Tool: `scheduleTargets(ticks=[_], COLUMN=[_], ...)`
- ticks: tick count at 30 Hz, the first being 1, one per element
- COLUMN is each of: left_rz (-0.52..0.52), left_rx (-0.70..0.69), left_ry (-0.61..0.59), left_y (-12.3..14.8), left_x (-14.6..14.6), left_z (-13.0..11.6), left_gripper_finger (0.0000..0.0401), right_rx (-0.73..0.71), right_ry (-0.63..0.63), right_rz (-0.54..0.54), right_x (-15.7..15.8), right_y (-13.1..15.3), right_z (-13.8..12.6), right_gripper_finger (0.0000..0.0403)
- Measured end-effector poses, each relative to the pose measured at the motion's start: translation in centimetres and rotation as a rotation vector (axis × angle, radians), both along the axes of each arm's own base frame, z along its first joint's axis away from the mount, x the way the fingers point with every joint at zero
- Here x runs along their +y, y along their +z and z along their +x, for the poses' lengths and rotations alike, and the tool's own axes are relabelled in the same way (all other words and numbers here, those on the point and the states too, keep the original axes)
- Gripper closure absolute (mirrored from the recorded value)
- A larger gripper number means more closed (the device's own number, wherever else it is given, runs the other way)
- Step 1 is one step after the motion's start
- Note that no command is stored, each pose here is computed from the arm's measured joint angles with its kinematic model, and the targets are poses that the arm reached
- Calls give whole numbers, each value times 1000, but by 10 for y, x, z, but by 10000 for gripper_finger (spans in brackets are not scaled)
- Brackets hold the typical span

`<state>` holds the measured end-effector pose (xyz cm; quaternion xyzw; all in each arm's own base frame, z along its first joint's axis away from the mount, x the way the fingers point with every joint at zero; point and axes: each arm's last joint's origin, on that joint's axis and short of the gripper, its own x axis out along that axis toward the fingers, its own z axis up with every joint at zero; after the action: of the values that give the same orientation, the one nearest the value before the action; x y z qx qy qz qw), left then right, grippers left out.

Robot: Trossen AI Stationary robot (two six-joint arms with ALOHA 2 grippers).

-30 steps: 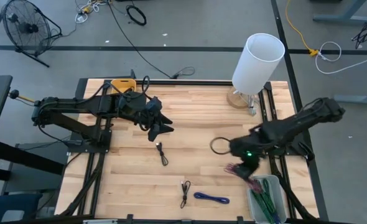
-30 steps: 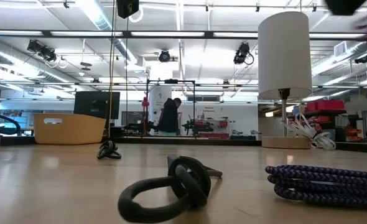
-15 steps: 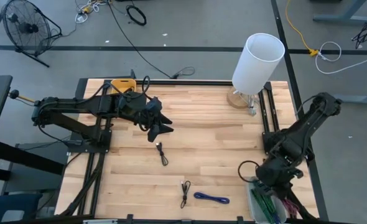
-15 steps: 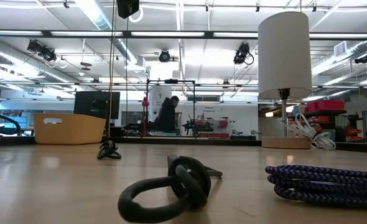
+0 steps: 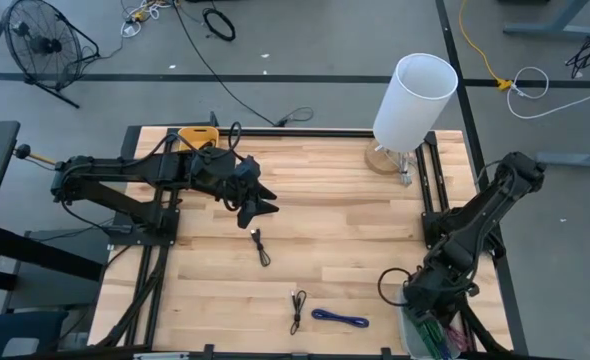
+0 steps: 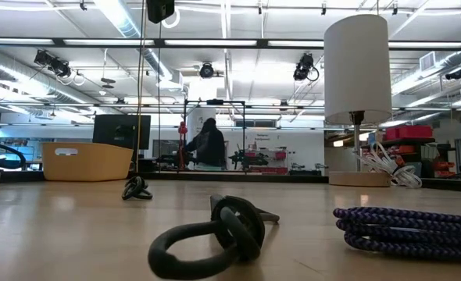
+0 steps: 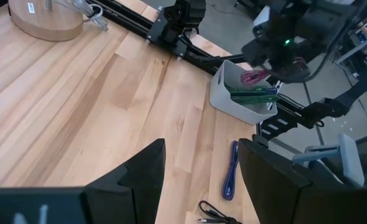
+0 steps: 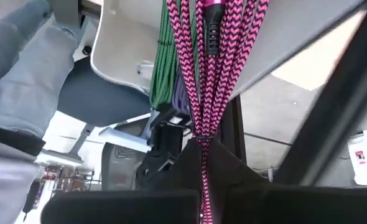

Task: Pick & Place USB Port
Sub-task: Put the pink charger cable into the gray bin, then put the violet charger cable into the gray bin

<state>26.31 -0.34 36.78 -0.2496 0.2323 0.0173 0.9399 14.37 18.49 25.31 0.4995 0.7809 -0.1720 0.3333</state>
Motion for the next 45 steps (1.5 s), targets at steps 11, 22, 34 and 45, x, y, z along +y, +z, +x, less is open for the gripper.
scheduleTargets(ticks=[11, 22, 34, 45], left_rz=[-2, -3, -2, -1], left_rx=[5, 5, 5, 5], left_ry=[1, 1, 2, 1], left_y=[0, 0, -1, -1], left_x=[0, 0, 0, 0], left_z=[0, 0, 0, 0], left_gripper_finger=[195, 195, 195, 195], right_rx=[-18, -33, -78, -183], right_ry=[-34, -23, -24, -43], right_rz=[41, 18, 71, 153], right_x=[-7, -14, -16, -23], right_y=[-63, -81, -70, -47], right_z=[-5, -11, -13, -19], right_gripper_finger=[403, 349, 267, 291])
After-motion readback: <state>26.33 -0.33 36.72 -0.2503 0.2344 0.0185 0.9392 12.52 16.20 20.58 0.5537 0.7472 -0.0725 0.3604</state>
